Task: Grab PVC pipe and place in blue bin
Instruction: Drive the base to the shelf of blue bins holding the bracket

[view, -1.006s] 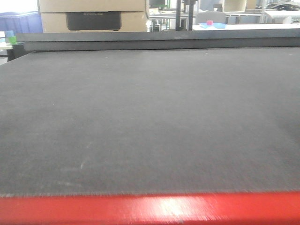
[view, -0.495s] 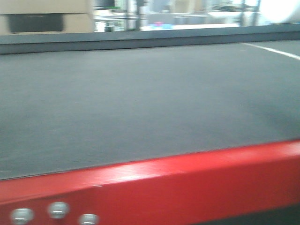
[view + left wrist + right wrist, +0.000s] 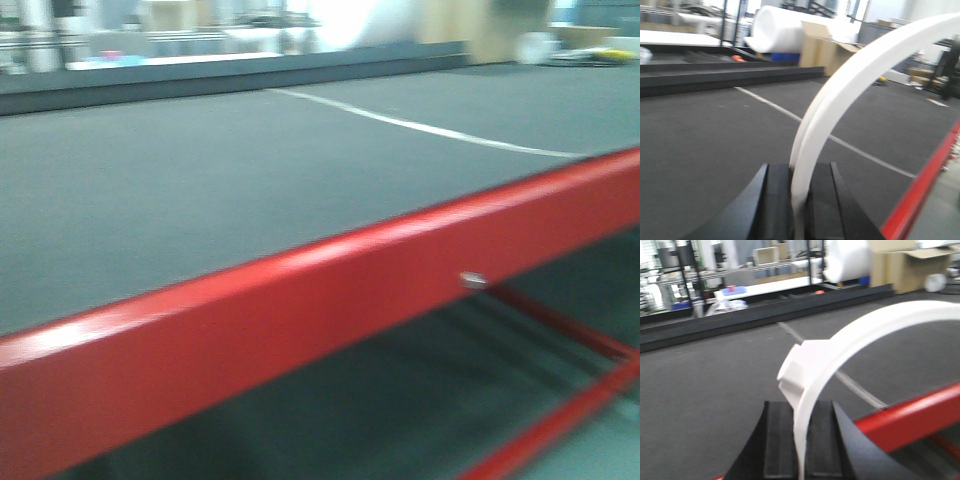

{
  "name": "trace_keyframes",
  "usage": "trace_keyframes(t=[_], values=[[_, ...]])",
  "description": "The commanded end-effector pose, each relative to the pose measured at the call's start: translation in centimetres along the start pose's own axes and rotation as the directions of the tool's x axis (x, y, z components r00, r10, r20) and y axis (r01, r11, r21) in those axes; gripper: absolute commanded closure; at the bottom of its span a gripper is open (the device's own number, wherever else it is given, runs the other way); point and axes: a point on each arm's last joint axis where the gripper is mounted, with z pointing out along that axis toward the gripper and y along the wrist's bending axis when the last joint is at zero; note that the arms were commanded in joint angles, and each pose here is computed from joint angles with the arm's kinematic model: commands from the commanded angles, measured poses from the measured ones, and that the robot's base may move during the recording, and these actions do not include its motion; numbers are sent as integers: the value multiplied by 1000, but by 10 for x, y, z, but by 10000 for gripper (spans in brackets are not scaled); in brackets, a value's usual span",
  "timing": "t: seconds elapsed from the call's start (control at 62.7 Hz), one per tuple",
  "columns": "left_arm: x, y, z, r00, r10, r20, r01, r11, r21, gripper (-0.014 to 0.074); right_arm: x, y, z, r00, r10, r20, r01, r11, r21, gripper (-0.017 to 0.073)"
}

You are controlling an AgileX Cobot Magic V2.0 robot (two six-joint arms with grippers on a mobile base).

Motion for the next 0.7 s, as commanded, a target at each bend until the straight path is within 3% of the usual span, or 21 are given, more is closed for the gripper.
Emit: trace_keyframes(t=[0.0, 0.686], values=[[-3, -1, -1, 1000, -2, 27, 2, 1000, 8, 704, -2, 0, -1, 999, -16, 27, 17, 1000, -6, 728], [-3, -1, -1, 1000, -2, 27, 2, 1000, 8, 704, -2, 0, -1, 999, -16, 27, 17, 1000, -6, 728]])
